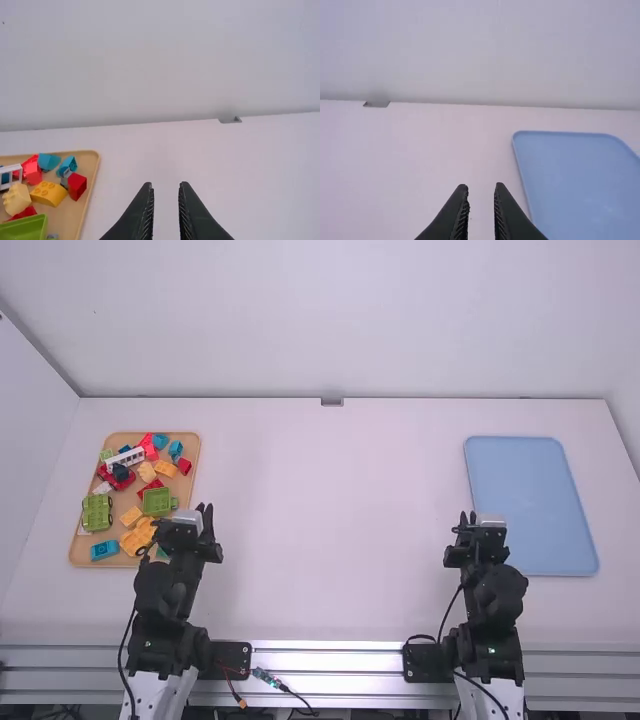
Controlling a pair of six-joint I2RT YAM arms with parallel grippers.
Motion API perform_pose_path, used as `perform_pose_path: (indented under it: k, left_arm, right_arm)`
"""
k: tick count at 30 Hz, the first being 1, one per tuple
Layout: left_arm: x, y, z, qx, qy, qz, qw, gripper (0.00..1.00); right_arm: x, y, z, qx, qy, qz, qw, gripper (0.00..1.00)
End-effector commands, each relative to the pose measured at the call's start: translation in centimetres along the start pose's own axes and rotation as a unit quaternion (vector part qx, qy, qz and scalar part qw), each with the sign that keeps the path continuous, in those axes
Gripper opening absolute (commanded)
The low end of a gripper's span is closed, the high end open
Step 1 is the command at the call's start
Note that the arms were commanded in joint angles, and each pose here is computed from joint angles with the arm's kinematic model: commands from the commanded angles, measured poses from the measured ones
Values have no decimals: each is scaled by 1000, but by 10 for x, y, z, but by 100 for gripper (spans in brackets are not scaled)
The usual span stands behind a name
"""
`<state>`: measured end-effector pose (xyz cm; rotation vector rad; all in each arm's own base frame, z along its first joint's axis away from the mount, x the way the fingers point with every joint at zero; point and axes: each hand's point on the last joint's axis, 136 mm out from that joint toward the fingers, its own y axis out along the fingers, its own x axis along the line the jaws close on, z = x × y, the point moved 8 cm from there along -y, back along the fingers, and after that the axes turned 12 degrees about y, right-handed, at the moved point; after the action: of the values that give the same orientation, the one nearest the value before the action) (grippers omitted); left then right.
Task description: Assemble lego blocks to make yellow taxi
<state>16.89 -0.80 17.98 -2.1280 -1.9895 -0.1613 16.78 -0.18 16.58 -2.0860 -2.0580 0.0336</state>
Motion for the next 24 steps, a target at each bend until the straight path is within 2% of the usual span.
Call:
perform_pose_path:
  k: [1, 4, 5, 12, 20, 24]
  left_arm:
    - [5, -2, -18, -20, 8, -8, 1000, 12]
    - [5, -2, -18, -20, 8, -8, 1000, 12]
    - [10, -2, -38, -43, 8, -15, 999, 17]
    - [17, -1, -62, -68, 7, -32, 997, 22]
    - [28, 0, -105, -120, -27, -45, 991, 33]
    - [30, 6, -112, -101, -34, -40, 994, 38]
  right_arm:
    - [1, -4, -19, -17, -7, 2, 1000, 12]
    - [1, -4, -19, -17, -7, 2, 1000, 12]
    - [-1, -4, -37, -34, -5, 7, 999, 17]
    - [7, -5, -59, -57, -8, -22, 998, 22]
    - [19, -5, -87, -88, -12, -57, 994, 29]
    - [21, -5, -99, -100, -5, -61, 993, 32]
